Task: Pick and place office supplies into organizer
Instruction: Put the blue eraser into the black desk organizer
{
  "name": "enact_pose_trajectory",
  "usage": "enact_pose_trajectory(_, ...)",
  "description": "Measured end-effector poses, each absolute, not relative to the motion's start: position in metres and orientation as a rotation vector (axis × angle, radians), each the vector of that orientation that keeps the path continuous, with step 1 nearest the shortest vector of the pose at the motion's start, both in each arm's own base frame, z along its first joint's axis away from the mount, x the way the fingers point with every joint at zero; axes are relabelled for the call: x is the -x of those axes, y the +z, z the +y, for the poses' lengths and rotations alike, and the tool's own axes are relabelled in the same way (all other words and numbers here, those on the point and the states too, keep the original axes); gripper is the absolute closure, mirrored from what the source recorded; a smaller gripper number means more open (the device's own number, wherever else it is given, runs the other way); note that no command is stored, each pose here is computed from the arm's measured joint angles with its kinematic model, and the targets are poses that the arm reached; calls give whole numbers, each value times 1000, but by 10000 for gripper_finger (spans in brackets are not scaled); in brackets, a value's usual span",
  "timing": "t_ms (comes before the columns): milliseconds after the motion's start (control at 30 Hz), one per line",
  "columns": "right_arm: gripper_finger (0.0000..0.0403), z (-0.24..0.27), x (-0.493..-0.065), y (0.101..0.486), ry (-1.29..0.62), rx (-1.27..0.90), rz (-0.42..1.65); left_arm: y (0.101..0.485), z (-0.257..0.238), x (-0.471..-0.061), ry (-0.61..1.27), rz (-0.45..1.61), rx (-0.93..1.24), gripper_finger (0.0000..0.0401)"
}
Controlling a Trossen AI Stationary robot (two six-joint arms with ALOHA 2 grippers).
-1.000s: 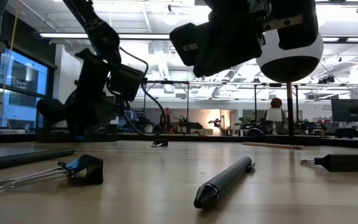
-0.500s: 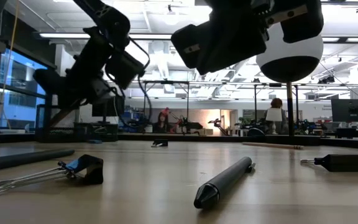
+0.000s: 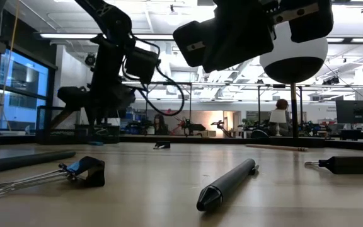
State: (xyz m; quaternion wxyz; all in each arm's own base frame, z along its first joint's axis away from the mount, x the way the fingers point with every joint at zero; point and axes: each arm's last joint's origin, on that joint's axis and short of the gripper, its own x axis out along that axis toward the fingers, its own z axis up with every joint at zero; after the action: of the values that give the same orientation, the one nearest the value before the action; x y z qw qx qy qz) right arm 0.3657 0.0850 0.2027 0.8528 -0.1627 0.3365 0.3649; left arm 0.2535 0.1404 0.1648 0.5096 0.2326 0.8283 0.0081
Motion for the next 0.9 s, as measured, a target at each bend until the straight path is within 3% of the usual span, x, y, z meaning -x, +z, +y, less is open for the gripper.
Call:
enact_pose_trajectory(233,352,85,-366,203,778,336,706,162,151,-255,12,1940,-548,178)
enact_pose_trajectory(367,353,86,-365,203,797,315,706,157,153,-258,-52,1913,-551,147)
enact_pose_trajectory(900,356,91,-363,203,824,291,711,135,165,-253,-106,1959,-448,247)
